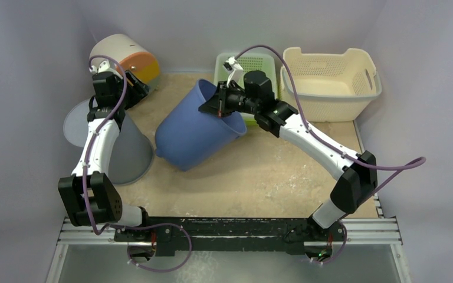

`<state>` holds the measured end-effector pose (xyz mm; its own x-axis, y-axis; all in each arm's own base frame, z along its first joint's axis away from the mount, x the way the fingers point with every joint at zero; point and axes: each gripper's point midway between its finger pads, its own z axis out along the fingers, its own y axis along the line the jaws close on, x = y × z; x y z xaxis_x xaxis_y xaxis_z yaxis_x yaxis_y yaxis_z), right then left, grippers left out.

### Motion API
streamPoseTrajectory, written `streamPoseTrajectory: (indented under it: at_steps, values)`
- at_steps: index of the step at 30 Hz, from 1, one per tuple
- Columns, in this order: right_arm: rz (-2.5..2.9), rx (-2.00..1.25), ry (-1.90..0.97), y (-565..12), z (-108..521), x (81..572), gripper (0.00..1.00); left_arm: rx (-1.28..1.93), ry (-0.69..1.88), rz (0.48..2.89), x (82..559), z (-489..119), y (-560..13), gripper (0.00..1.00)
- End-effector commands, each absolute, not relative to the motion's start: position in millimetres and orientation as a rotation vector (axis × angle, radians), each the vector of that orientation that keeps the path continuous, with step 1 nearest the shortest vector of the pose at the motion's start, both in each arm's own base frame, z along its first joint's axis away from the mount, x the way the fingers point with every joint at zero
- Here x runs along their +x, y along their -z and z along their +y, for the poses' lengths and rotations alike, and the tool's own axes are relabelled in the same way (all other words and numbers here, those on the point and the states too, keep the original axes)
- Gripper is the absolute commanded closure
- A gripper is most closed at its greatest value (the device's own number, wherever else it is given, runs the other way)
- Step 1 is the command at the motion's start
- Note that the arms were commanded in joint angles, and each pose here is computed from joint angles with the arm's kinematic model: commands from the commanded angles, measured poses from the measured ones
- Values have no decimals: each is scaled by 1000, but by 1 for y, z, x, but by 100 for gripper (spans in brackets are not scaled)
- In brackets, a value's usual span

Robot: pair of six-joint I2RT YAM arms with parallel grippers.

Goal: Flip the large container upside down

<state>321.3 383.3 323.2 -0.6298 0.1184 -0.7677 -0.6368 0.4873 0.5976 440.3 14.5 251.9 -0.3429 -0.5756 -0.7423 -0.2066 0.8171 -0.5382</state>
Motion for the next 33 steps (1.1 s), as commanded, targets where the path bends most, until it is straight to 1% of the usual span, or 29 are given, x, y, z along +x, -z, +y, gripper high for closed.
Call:
streamPoseTrajectory:
  at_steps: [1, 5, 11, 17, 23, 26, 29, 31, 33]
  values:
    - [1914, -383, -1191, -326, 369, 315, 100, -556, 430, 1845, 449, 20, -281, 39]
    - [2057, -389, -1236, -282, 363, 291, 100, -553, 428, 1851, 449, 20, -280, 39]
    - [2162, -347, -1367, -236, 357, 264, 100, -547, 421, 1866, 449, 20, -274, 39]
    - [2288, -487, -1474, -192, 358, 236, 100, -549, 429, 1864, 452, 20, -275, 39]
    - [2371, -463, -1599, -164, 346, 202, 100, -546, 446, 1856, 454, 18, -278, 39]
    - [2431, -396, -1563, -147, 336, 197, 99, -546, 444, 1855, 453, 18, -279, 39]
    - [2482, -344, -1537, -131, 326, 197, 94, -545, 444, 1856, 452, 17, -279, 39]
    - [2528, -297, -1483, -119, 315, 199, 86, -545, 446, 1859, 451, 17, -278, 39]
    - [2562, -242, -1419, -109, 303, 204, 76, -544, 445, 1859, 451, 17, -277, 39]
